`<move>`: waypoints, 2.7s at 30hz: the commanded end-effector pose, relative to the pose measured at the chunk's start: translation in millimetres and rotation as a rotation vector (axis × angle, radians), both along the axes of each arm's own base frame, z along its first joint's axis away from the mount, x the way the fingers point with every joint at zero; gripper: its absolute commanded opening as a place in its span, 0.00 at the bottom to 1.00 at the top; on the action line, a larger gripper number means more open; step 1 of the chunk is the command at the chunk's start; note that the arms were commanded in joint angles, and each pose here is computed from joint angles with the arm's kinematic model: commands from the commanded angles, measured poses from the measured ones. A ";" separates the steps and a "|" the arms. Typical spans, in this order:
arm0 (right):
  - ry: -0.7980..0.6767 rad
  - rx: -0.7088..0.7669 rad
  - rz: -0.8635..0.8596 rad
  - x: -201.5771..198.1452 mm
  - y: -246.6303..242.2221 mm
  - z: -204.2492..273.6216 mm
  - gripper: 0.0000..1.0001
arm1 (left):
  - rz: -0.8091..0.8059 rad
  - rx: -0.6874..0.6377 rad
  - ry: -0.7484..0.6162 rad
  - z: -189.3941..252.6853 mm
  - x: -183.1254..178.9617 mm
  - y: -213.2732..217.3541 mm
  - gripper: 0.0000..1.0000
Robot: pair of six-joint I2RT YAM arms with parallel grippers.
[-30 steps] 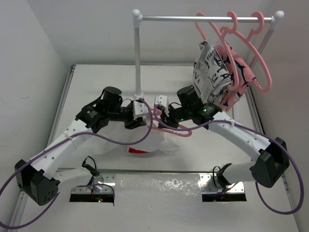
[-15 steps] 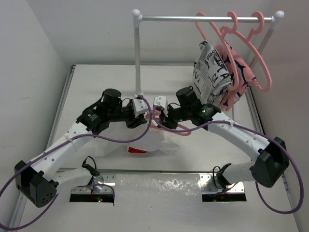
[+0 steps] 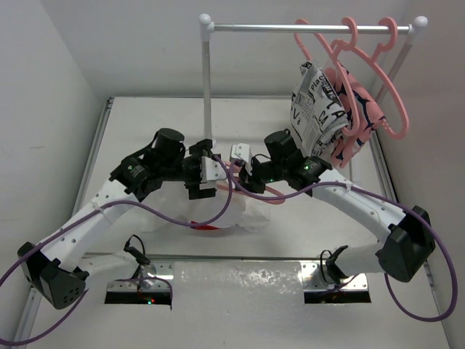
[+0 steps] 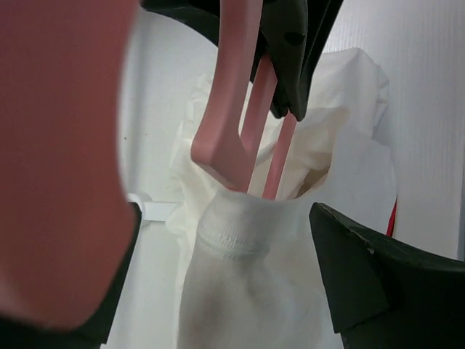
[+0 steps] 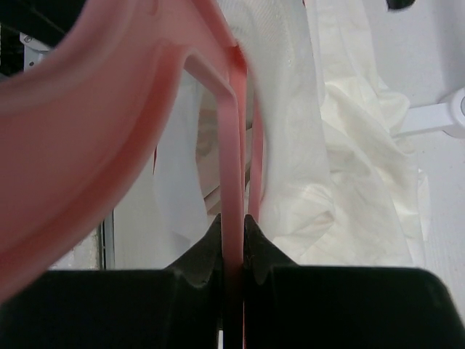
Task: Place the t-shirt on the hanger
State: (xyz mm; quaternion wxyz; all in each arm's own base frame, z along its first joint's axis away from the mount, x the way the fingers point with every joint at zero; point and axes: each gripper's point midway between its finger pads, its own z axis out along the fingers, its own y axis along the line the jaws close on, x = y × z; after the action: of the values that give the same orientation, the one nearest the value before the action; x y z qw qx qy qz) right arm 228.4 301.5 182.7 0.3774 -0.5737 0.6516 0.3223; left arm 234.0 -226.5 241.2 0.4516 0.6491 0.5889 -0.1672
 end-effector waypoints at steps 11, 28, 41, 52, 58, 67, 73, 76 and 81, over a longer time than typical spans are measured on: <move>-0.098 0.121 0.075 -0.6 15.3 38.5 0.00 | -0.049 0.228 0.075 -9.3 1.6 31.8 0.62; -0.146 0.139 0.071 4.6 16.3 46.0 0.00 | -0.021 0.160 0.242 -37.8 -12.4 20.1 0.20; -0.174 0.095 -0.232 53.5 -1.5 45.7 0.46 | 0.207 -0.028 0.209 -18.8 16.4 18.5 0.00; -0.009 0.545 -1.141 110.3 -121.9 82.0 0.82 | 0.514 -0.186 0.268 -21.0 29.1 51.4 0.00; 0.265 0.479 -0.989 73.0 -47.9 16.8 0.71 | 0.544 -0.272 0.326 -18.3 27.7 46.6 0.00; 0.476 0.457 -0.955 67.0 10.3 -60.1 0.71 | 0.563 -0.311 0.357 -20.4 25.4 45.2 0.00; 0.541 0.419 -0.886 56.2 29.3 -77.6 0.69 | 0.583 -0.316 0.341 -21.4 29.7 49.3 0.00; 0.529 0.415 -0.879 51.8 25.3 -78.7 0.69 | 0.587 -0.315 0.345 -23.9 29.9 49.9 0.00; 0.508 0.351 -0.892 49.7 24.6 -85.7 0.69 | 0.583 -0.327 0.351 -22.3 30.2 48.2 0.00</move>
State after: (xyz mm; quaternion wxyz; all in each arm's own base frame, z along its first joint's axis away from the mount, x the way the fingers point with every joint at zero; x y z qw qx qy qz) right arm 273.6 314.8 75.6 0.3795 -0.0634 0.8538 0.3506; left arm 255.4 -175.9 196.8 0.4306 0.3477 0.8022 -0.2238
